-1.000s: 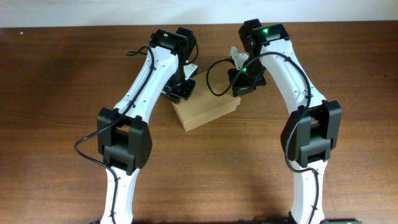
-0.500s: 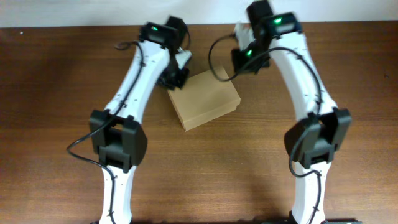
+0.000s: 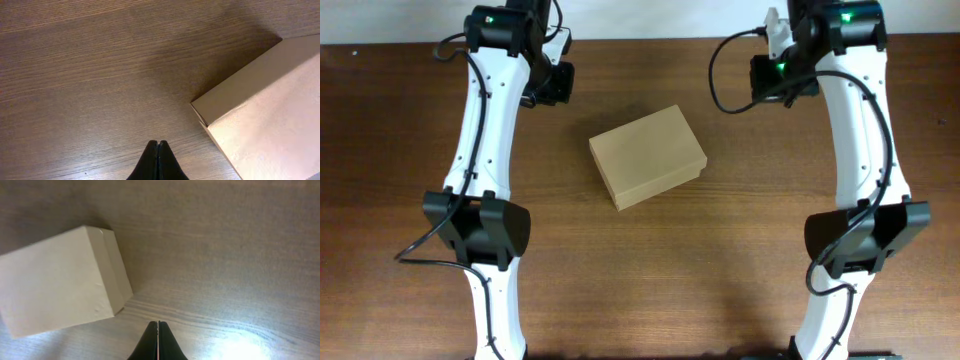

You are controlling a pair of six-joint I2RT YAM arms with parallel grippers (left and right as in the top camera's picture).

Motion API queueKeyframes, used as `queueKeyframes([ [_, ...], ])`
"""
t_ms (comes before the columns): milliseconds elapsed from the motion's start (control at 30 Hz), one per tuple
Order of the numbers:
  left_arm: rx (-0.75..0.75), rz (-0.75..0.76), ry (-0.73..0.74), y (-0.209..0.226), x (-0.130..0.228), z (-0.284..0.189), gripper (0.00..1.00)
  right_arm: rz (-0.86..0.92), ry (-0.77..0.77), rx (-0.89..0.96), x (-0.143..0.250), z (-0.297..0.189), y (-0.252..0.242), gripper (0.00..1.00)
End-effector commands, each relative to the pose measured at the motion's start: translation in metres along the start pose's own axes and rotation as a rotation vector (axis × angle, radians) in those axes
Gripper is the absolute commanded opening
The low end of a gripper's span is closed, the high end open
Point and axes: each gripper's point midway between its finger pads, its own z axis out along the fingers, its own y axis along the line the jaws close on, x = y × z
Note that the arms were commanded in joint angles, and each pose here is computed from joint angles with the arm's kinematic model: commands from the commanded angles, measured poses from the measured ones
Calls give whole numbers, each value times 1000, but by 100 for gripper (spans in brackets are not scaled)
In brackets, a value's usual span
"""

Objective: Pack container

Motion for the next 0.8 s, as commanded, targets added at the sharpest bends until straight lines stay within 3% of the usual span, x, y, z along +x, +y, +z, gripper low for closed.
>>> queueKeyframes([
  [0,-3,-6,-8,0,2,-12,2,18,105,30,20,25,-7,4],
  [267,10,-15,205,-3,51,2,2,34,257,27,56,65,-11,4],
  [400,110,-25,287,-22,68,16,2,30,281,26,63,74,-9,4],
  [567,122,1,393,-38,92,39,2,23,283,25,64,77,-7,4],
  [767,129,77,390,-69,96,68,2,22,281,25,64,77,-6,4],
])
